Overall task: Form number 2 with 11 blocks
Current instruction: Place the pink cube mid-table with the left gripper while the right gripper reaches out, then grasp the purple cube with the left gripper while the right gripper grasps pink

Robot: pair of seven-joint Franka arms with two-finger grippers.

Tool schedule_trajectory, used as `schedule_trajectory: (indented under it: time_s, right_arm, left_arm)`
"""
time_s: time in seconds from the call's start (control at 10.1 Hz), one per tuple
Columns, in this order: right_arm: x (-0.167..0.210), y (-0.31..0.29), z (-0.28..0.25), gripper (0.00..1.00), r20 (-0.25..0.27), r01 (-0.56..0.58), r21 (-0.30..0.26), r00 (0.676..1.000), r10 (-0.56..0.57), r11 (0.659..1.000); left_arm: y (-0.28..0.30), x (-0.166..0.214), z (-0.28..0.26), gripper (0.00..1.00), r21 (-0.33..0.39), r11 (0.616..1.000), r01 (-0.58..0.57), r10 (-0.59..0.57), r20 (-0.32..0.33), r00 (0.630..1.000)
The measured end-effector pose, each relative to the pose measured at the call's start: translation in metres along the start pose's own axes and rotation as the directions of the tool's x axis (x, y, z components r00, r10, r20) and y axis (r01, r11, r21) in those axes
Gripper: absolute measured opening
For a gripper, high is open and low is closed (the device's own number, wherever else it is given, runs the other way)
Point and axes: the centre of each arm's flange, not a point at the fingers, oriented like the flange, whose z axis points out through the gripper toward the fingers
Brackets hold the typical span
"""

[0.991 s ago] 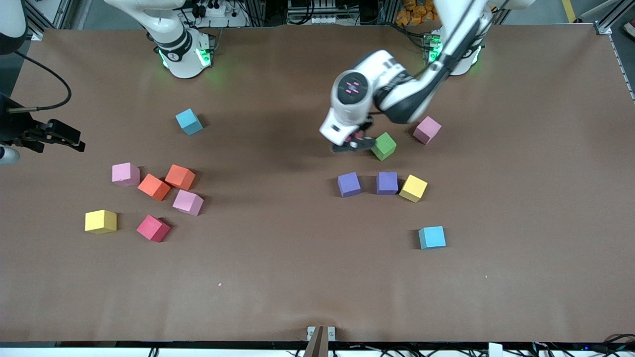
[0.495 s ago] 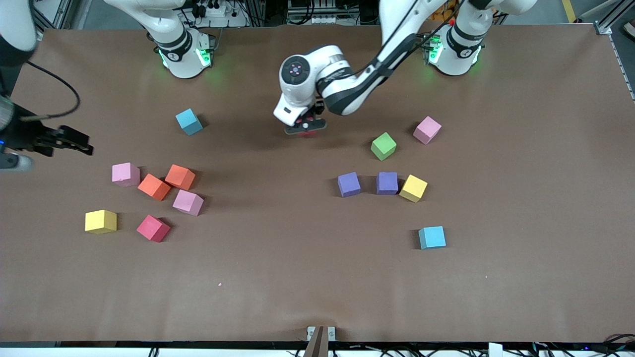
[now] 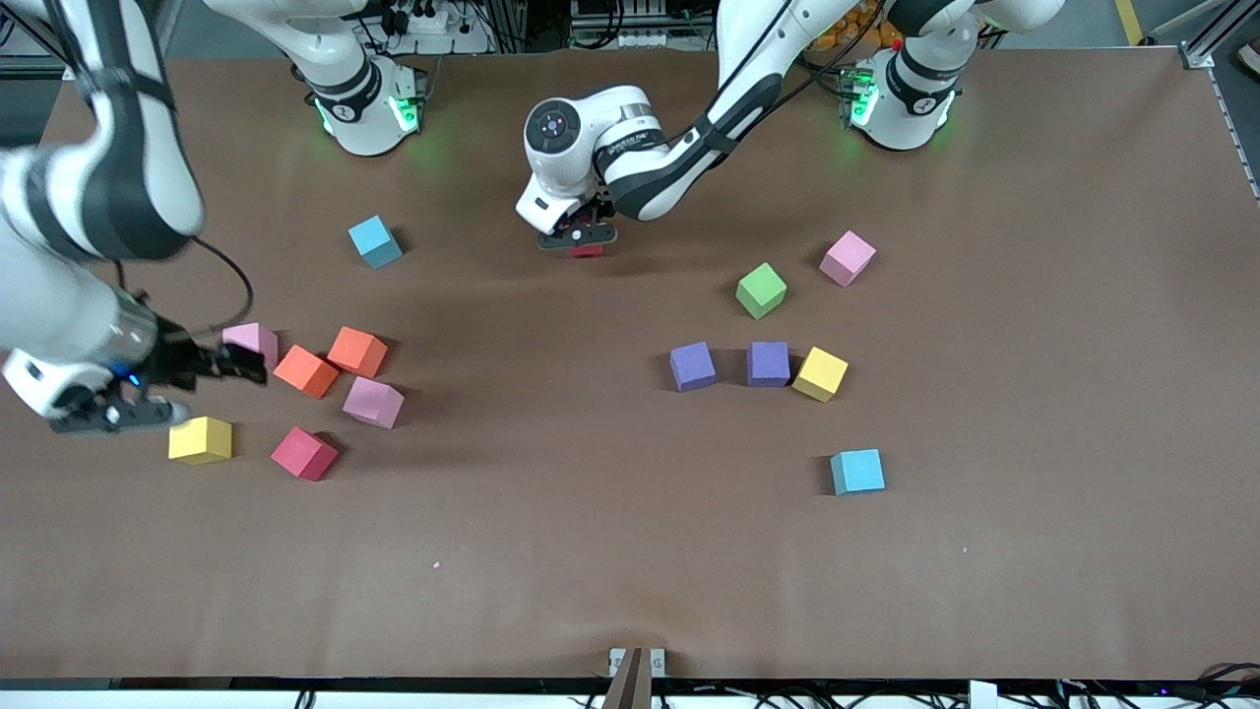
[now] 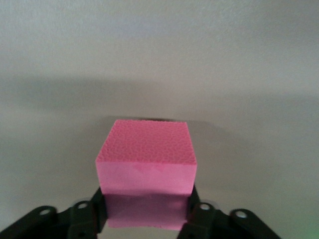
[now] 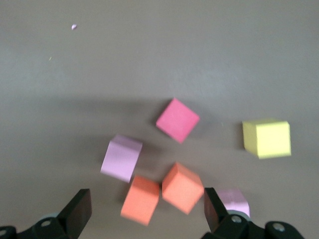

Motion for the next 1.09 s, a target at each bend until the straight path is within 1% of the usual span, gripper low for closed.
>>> schedule_trajectory:
  time_s: [0.1,0.2,0.3,0.4,0.5,0.59,0.69,0.79,0.89,0.99,1.09]
  right_arm:
    - [0.01,0.003,0.033,1.0,0.005,-0.01,-0.001,1.0,0.01,1.0]
    - [0.018,0.007,0.063,1.0,0.0,-0.03,-0.004,1.0,0.03,1.0]
    - [0.026,0.014,0.089,1.0,-0.024,-0.063,-0.009,0.998,0.063,0.998]
    - [0.031,0.025,0.11,1.0,-0.047,-0.126,-0.016,0.991,0.125,0.992]
    - [0.034,0.033,0.124,1.0,-0.054,-0.183,-0.02,0.982,0.182,0.983]
    - [0.035,0.036,0.132,1.0,-0.049,-0.226,-0.02,0.973,0.225,0.974]
    - [0.036,0.034,0.136,1.0,-0.046,-0.268,-0.019,0.963,0.267,0.963]
    - [0.038,0.03,0.139,1.0,-0.046,-0.296,-0.025,0.954,0.295,0.955]
    - [0.039,0.029,0.147,1.0,-0.039,-0.317,-0.03,0.948,0.315,0.948]
    - [0.04,0.031,0.157,1.0,-0.039,-0.347,-0.032,0.938,0.345,0.937]
    - [0.04,0.033,0.165,1.0,-0.04,-0.395,-0.031,0.918,0.393,0.918]
  left_arm:
    - [0.002,-0.004,0.001,0.82,0.004,1.0,-0.019,0.019,-0.01,1.0]
    - [0.004,-0.009,0.001,0.95,0.005,1.0,-0.028,0.028,-0.011,1.0]
    - [0.005,-0.009,0.0,1.0,0.002,1.0,-0.028,0.028,-0.014,1.0]
    - [0.004,0.002,-0.008,1.0,-0.01,1.0,-0.012,0.012,-0.023,1.0]
    - [-0.001,0.024,-0.023,1.0,-0.032,0.999,0.022,-0.023,-0.036,0.999]
    - [-0.014,0.058,-0.045,1.0,-0.062,0.995,0.076,-0.08,-0.053,0.995]
    - [-0.039,0.104,-0.073,1.0,-0.093,0.985,0.148,-0.155,-0.07,0.985]
    - [-0.072,0.151,-0.095,1.0,-0.114,0.968,0.222,-0.232,-0.078,0.97]
    - [-0.099,0.185,-0.104,1.0,-0.124,0.953,0.276,-0.286,-0.077,0.955]
    - [-0.117,0.204,-0.102,1.0,-0.12,0.943,0.311,-0.32,-0.07,0.945]
    - [-0.125,0.212,-0.093,1.0,-0.106,0.939,0.327,-0.334,-0.063,0.94]
